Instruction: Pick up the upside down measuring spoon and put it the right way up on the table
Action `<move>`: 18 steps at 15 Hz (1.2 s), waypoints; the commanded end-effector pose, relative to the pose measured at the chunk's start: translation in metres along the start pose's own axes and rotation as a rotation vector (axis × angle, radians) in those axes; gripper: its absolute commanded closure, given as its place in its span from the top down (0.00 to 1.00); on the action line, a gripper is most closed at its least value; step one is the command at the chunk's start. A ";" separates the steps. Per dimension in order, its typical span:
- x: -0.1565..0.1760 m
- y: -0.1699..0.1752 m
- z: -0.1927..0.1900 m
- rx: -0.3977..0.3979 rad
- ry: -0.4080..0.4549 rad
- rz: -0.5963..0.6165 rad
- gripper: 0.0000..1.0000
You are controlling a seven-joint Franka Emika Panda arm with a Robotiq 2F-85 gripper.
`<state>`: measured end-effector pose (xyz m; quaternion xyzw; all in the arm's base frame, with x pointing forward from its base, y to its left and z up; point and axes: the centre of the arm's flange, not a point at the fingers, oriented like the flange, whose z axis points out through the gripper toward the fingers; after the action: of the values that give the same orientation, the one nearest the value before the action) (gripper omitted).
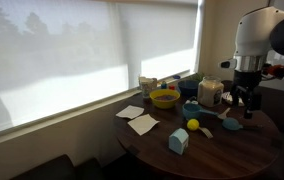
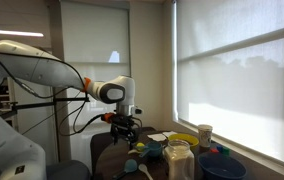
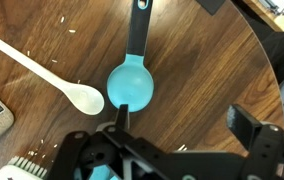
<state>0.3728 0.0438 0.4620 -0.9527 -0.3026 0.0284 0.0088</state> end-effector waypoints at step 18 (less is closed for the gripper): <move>-0.060 0.066 0.067 0.253 -0.224 0.051 1.00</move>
<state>0.3573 -0.0428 0.4132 -0.9442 -0.2806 0.1462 0.0912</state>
